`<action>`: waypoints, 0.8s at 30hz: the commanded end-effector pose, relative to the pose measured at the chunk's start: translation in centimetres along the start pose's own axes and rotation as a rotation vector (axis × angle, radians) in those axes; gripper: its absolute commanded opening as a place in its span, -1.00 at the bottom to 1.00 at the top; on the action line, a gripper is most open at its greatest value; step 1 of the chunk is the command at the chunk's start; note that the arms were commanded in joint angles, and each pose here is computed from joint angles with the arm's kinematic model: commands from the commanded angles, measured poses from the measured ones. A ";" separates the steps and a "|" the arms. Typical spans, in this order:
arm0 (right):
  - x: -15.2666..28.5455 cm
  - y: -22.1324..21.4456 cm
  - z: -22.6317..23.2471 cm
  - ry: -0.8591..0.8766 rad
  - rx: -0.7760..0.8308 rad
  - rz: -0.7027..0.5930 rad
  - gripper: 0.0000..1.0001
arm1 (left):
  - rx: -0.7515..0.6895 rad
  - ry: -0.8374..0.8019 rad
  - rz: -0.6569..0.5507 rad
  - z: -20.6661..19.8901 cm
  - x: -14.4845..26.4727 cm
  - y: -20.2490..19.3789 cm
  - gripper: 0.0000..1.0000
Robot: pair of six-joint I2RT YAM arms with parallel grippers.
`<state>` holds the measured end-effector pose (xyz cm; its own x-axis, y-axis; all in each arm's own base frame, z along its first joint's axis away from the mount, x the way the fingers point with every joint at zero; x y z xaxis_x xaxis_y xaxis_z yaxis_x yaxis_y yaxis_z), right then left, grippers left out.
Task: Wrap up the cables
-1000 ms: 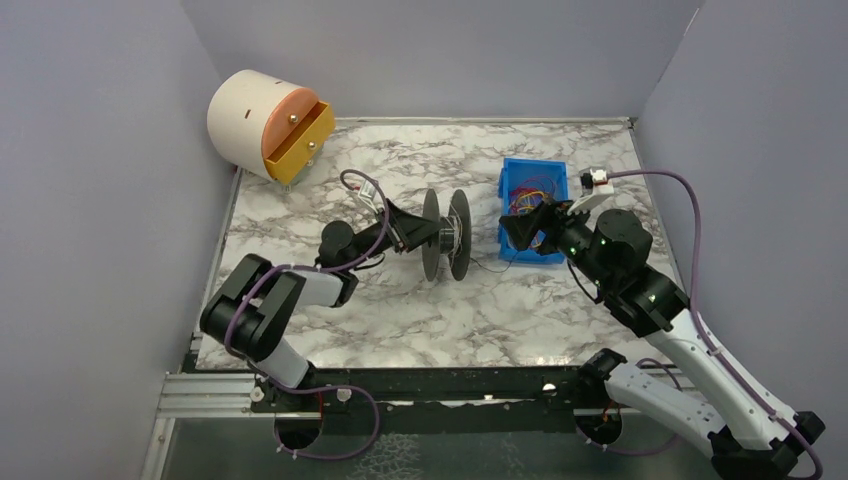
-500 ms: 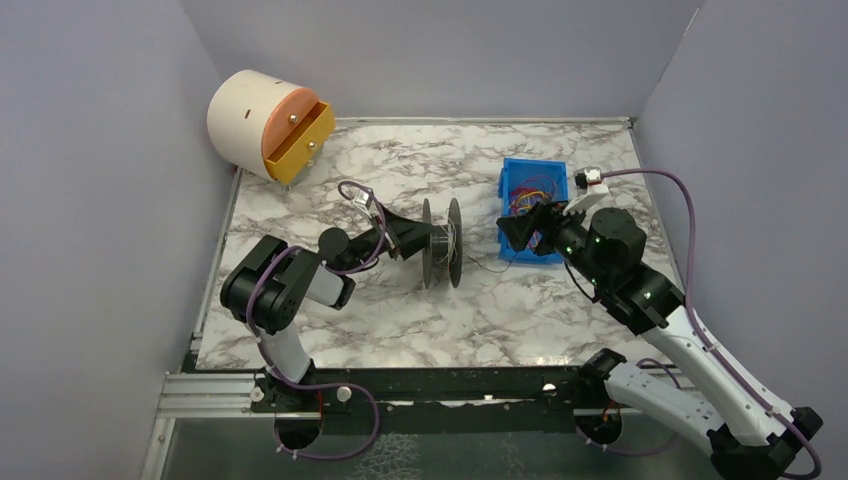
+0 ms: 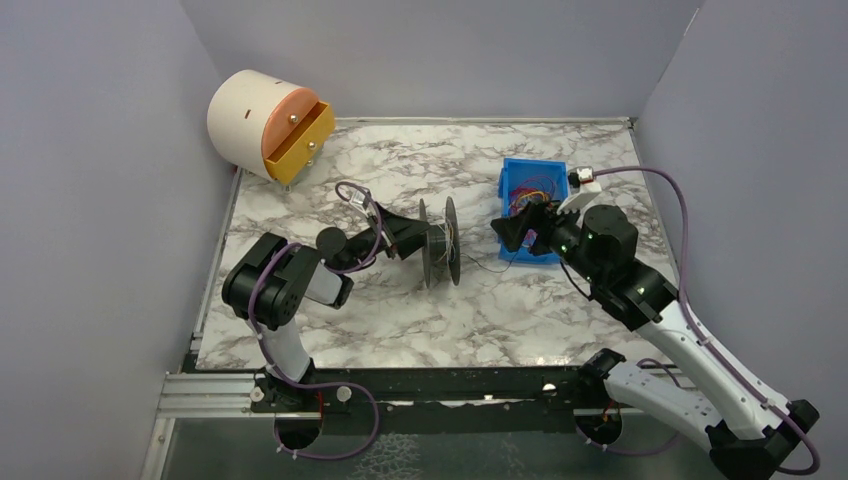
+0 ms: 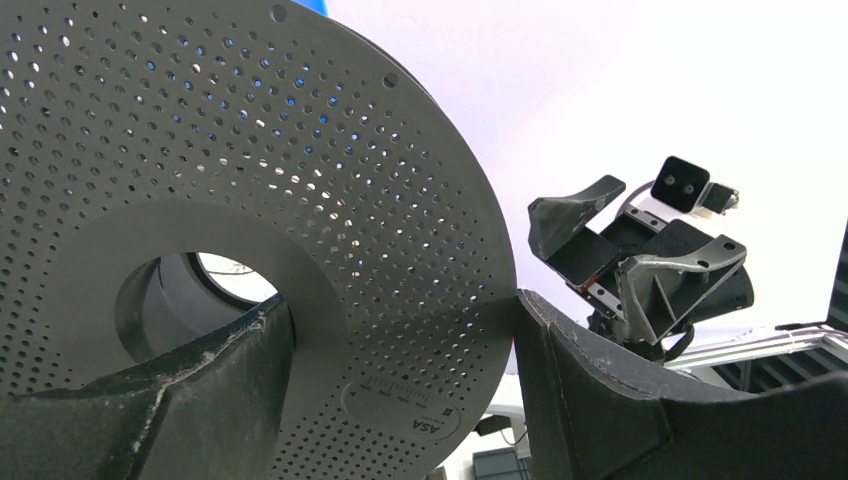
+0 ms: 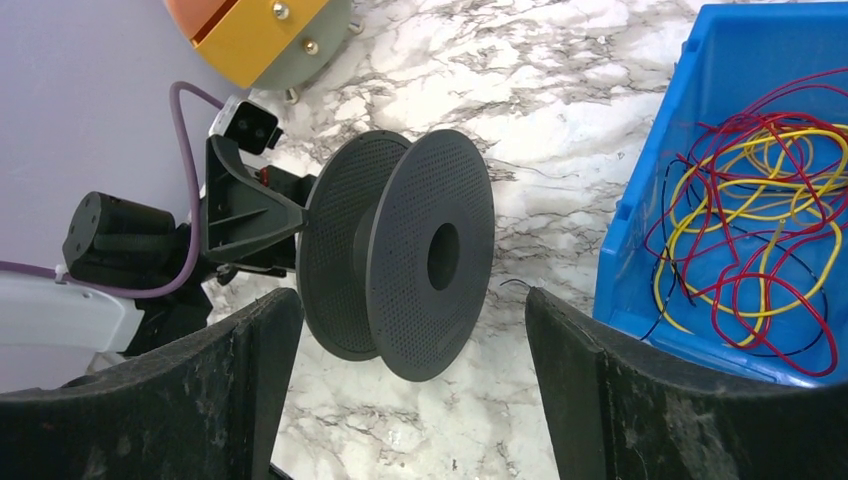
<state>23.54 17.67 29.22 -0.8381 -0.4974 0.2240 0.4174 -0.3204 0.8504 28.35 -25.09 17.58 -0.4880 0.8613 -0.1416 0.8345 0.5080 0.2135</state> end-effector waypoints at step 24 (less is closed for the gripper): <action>-0.6 -0.7 0.7 0.051 -0.002 0.024 0.95 | -0.164 -0.116 0.022 -1.9 1.2 -0.4 0.99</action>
<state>23.69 18.36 28.50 -0.8191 -0.5202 0.2419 0.4425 -0.3045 0.8435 27.94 -24.67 16.77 -0.4726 0.8729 -0.1215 0.8429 0.4879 0.2268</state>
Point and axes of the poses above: each gripper's point midway between its finger pads, its own x axis back along the fingers, its own z axis along the line the jaws close on, y = z × x, the point moved 2 cm from there along x, back along the fingers, and after that the axes turned 3 degrees about -x, right-handed, at the moved point
